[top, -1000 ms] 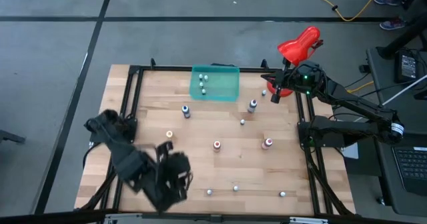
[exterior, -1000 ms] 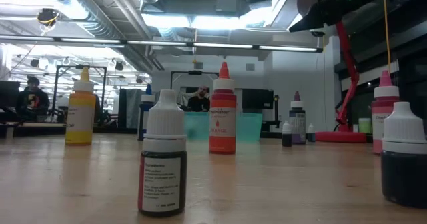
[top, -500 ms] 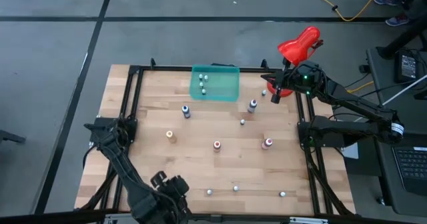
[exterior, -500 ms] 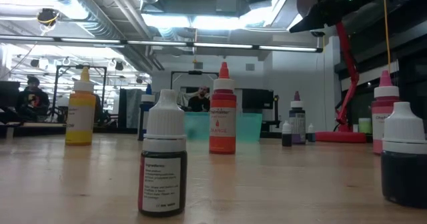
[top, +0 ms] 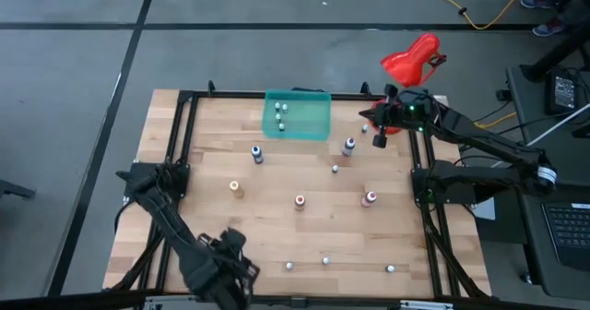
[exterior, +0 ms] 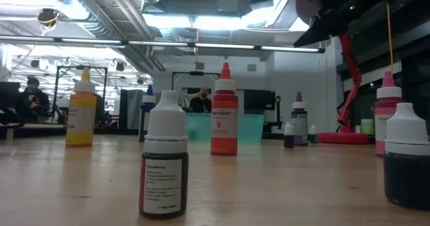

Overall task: Pick & Place food coloring
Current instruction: Put the bottom left blue food coloring bottle into the bin

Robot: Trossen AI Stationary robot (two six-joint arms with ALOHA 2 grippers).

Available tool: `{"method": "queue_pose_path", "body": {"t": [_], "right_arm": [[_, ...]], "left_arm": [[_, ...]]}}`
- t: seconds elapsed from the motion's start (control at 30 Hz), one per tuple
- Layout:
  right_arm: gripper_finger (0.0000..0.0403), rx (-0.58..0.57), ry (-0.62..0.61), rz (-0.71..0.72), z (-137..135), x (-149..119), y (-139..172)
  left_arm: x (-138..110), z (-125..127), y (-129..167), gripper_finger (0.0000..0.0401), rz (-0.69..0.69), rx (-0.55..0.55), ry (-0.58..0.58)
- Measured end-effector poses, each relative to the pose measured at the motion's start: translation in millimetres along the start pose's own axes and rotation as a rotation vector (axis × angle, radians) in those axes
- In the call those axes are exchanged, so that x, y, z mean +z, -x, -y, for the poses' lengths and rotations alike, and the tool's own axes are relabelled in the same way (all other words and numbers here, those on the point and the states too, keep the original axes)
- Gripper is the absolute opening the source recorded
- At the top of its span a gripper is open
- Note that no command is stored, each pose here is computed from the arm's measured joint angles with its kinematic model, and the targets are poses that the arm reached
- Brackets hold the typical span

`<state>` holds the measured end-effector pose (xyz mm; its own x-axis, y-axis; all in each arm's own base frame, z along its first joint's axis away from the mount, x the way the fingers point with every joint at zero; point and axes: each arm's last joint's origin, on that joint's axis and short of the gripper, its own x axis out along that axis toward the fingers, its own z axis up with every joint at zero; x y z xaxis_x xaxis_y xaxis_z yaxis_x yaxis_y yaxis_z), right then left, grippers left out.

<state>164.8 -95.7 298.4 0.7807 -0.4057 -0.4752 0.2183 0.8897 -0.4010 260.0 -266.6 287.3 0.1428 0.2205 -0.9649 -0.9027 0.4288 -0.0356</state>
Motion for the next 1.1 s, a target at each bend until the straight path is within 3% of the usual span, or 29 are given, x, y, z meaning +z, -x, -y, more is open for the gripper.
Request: {"method": "queue_pose_path", "body": {"t": [0.1, 0.23, 0.37, 0.43, 0.73, 1.1], "right_arm": [[0.0012, 0.01, -0.001, -0.007, 0, -1, -3], [0.0012, 0.052, 0.004, 0.035, -1, 2, -2], [0.0012, 0.063, 0.006, 0.063, -1, 3, 0], [0.0012, 0.064, 0.006, 0.063, -1, 3, 0], [0.0012, 0.067, 0.005, 0.058, -1, 3, 0], [0.0012, 0.067, 0.005, 0.059, -1, 3, 0]], "left_arm": [[20, -16, -10, 0.0249, -0.033, -0.05, 0.044], [37, -28, -27, 0.0249, -0.102, -0.272, 0.111], [37, -20, -34, 0.0249, -0.115, -0.528, 0.144], [34, -15, -34, 0.0249, -0.117, -0.571, 0.136], [5, 5, -76, 0.0249, -0.303, -0.452, 0.09], [-5, 8, -109, 0.0249, -0.283, -0.314, 0.102]]}}
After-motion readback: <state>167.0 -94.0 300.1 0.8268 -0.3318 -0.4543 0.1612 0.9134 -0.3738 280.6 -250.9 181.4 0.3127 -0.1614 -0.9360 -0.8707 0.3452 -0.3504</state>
